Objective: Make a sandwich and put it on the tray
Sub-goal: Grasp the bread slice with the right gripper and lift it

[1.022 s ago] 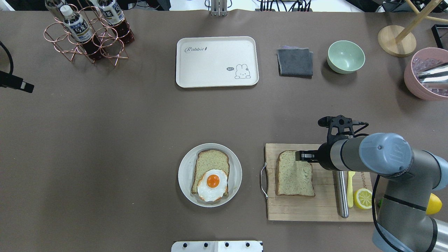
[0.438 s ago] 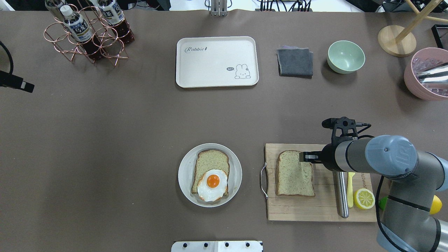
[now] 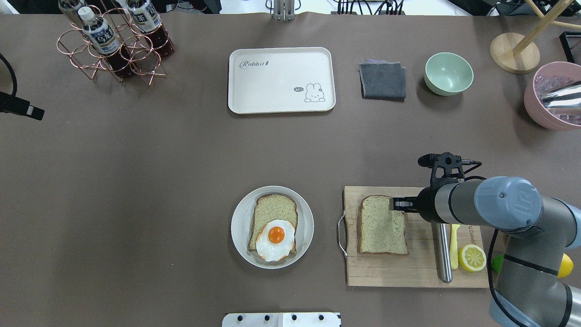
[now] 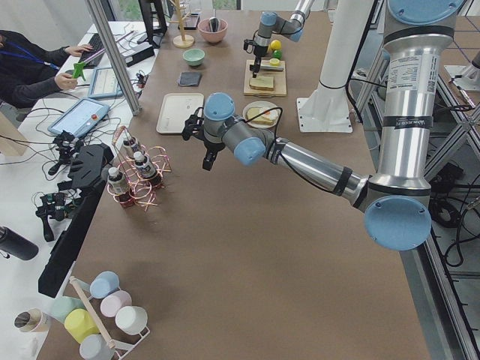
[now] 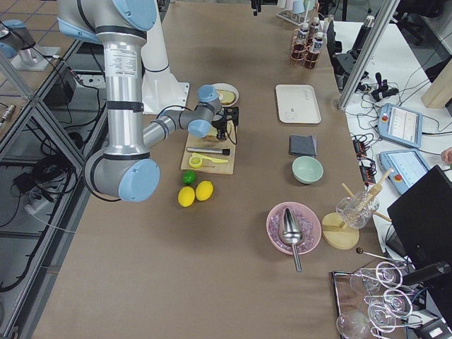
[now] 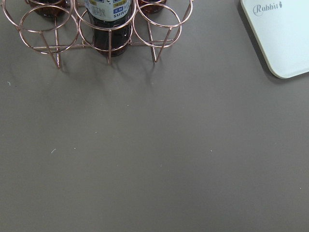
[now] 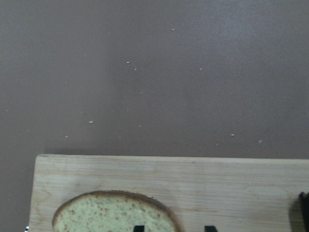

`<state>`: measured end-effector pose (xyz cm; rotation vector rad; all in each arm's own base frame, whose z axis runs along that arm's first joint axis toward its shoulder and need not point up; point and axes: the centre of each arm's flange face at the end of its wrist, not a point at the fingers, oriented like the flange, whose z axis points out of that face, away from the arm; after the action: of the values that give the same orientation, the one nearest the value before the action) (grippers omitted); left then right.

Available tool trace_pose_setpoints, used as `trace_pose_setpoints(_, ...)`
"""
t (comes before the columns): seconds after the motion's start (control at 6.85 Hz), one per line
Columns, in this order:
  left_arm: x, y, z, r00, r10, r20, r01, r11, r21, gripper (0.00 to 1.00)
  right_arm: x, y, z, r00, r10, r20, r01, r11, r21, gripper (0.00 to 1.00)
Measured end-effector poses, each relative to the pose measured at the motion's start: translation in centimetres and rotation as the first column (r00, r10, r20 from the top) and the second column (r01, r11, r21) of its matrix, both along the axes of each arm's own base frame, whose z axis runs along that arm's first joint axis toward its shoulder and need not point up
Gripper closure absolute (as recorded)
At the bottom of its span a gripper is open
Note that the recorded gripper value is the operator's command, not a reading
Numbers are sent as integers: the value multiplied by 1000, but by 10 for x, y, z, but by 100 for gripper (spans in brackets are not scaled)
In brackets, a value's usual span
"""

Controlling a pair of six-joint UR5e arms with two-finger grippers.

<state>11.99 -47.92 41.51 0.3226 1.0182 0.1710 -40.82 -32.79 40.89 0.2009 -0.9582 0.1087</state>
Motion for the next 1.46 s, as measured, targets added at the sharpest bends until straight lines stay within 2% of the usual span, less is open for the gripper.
trace_pose_setpoints(0.29,0,1,-1,1000,0,-1,0,1000,3,2,-4,3,2,1000,-3,-6,3,1000,3,50)
trace_pose_setpoints(0.44,-1,1,-1,1000,0,-1,0,1000,3,2,-7,5,3,1000,-3,-11,3,1000,5,71)
trace_pose_setpoints(0.58,-1,1,-1,1000,-1,-1,1,1000,3,2,-9,5,4,1000,-2,-12,2,1000,7,100)
trace_pose_setpoints(1.02,-1,1,-1,1000,-1,0,1,1000,4,2,-8,5,-3,1000,-2,0,2,1000,12,100)
trace_pose_setpoints(1.46,-2,1,-1,1000,-2,0,2,1000,4,2,8,-1,-26,999,-8,50,7,1000,10,100)
